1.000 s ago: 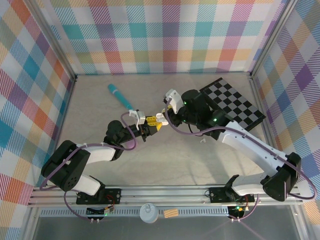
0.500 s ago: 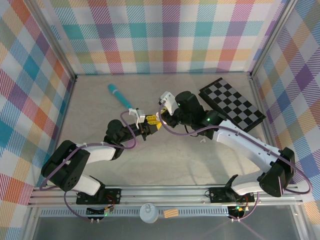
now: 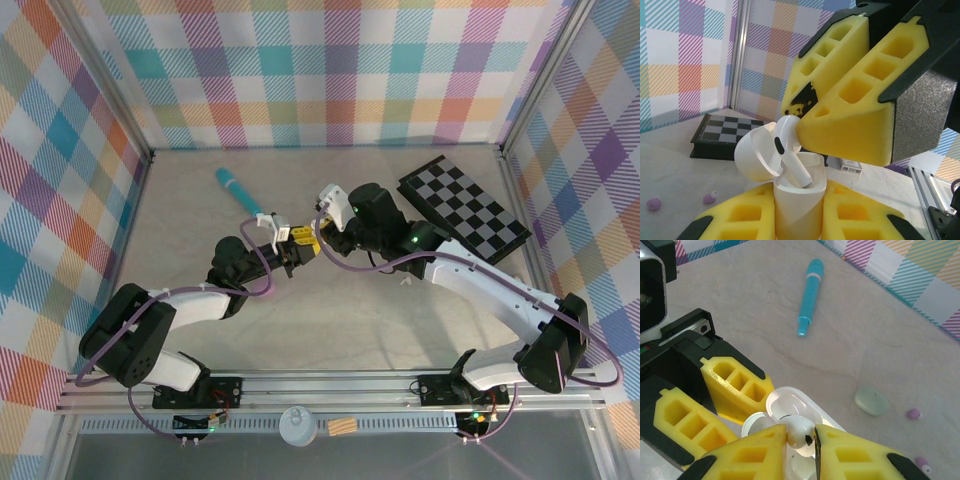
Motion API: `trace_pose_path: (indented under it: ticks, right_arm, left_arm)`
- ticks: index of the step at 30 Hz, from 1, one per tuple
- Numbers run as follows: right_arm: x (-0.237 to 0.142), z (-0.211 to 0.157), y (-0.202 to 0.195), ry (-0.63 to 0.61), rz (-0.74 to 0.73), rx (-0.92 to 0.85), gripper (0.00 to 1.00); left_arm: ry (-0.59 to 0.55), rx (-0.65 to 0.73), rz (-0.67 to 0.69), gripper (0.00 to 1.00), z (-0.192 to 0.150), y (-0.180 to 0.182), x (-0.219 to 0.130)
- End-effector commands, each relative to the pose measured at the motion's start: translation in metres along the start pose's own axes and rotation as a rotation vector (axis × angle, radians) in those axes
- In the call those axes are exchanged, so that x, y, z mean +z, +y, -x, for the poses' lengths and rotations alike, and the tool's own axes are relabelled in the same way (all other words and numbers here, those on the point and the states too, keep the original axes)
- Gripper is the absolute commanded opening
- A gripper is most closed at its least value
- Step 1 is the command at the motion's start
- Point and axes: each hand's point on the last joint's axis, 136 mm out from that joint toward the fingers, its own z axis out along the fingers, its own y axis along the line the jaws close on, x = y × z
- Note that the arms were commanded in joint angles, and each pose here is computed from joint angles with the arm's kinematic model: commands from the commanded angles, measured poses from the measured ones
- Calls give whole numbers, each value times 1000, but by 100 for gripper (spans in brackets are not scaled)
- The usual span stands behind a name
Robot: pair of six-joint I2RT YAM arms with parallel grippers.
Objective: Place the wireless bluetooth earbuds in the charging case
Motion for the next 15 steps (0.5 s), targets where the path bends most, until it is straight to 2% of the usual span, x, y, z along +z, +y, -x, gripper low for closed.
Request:
trace_pose_path:
  ticks: [1, 15]
  right_arm:
    - [4, 5, 2, -26, 1, -22, 22]
    - [0, 0, 12, -34, 50, -18, 22]
  left_arm:
    - [-46, 23, -6, 12, 24, -2, 1]
    - [-54, 2, 51, 12, 30, 6, 1]
